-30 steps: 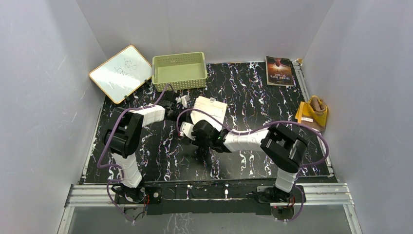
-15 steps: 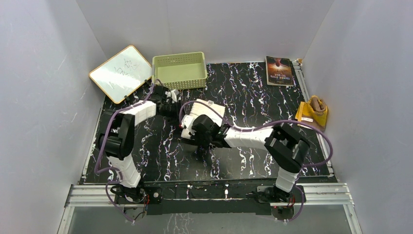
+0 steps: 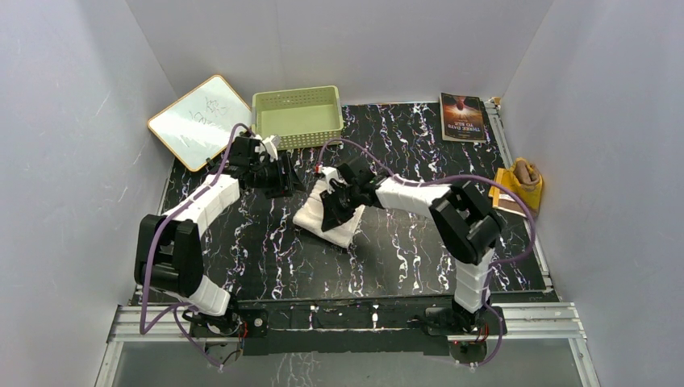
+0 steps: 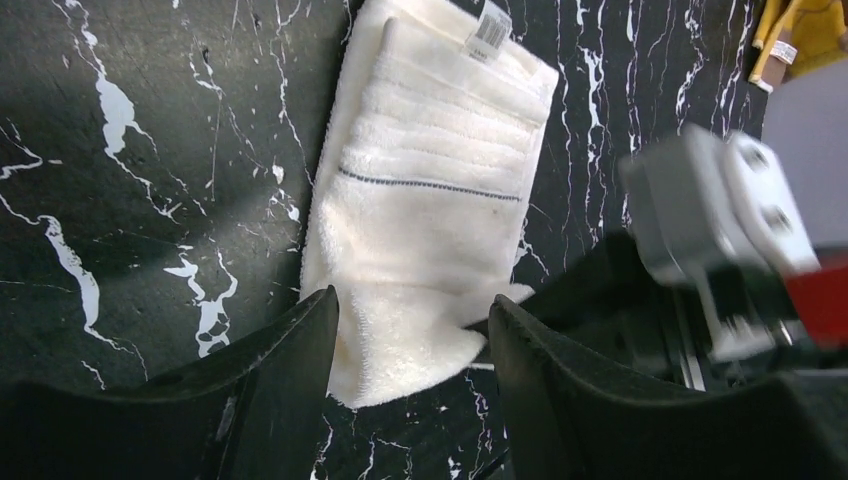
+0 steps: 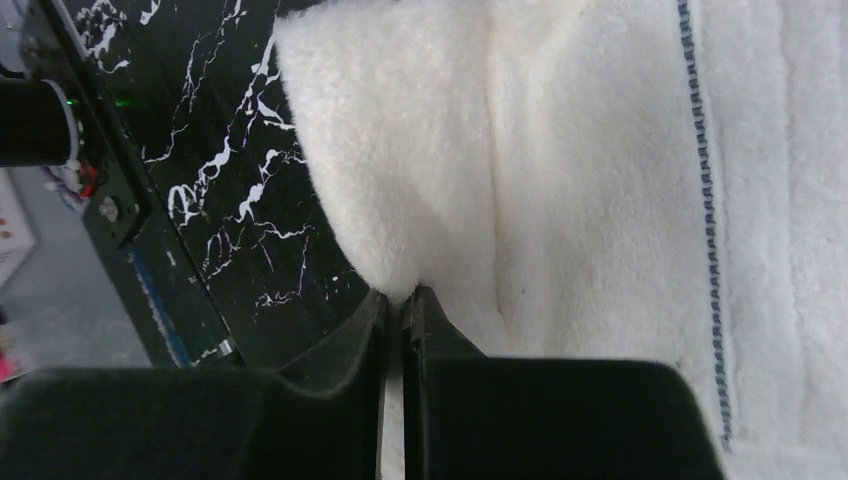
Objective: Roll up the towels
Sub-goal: Roll the towel at the center of the board.
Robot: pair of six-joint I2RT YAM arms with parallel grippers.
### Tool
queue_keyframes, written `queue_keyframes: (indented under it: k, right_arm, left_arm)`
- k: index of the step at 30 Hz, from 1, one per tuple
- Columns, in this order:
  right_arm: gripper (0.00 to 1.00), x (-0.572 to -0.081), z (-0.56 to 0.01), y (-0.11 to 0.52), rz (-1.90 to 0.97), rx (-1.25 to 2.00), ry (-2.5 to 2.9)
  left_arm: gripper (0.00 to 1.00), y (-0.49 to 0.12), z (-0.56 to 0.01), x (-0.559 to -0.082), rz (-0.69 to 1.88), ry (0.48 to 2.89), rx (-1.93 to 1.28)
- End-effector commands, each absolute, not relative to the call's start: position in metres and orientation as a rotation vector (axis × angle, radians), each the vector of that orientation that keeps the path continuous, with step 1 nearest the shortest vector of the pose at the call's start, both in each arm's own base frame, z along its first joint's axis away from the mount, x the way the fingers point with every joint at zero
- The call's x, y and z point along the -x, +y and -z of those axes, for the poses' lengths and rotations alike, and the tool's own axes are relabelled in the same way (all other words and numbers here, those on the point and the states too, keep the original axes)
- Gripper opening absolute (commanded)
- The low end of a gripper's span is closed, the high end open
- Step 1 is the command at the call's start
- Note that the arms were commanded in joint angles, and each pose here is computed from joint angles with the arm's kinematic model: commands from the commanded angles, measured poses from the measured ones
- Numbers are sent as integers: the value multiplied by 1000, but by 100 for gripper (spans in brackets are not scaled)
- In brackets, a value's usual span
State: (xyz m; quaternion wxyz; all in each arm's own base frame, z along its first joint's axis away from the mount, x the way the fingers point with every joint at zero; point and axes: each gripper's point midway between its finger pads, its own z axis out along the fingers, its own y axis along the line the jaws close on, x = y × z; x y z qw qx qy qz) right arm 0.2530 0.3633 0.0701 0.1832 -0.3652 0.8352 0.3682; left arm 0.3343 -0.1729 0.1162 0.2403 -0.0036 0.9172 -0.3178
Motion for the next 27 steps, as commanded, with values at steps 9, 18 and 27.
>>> queue_keyframes:
  k: [9,18,27]
  right_arm:
    - [0,-268,-85,383,-1614,799,2435]
    - [0,-289,-46,357,-1655,574,2585]
    - [0,-289,-12,349,-1727,403,2689]
  left_arm:
    - [56,-185,-122,-314,1011,2495,-7]
    - [56,-196,-113,-309,1110,2494,38]
    - [55,-224,-101,-305,1214,2499,40]
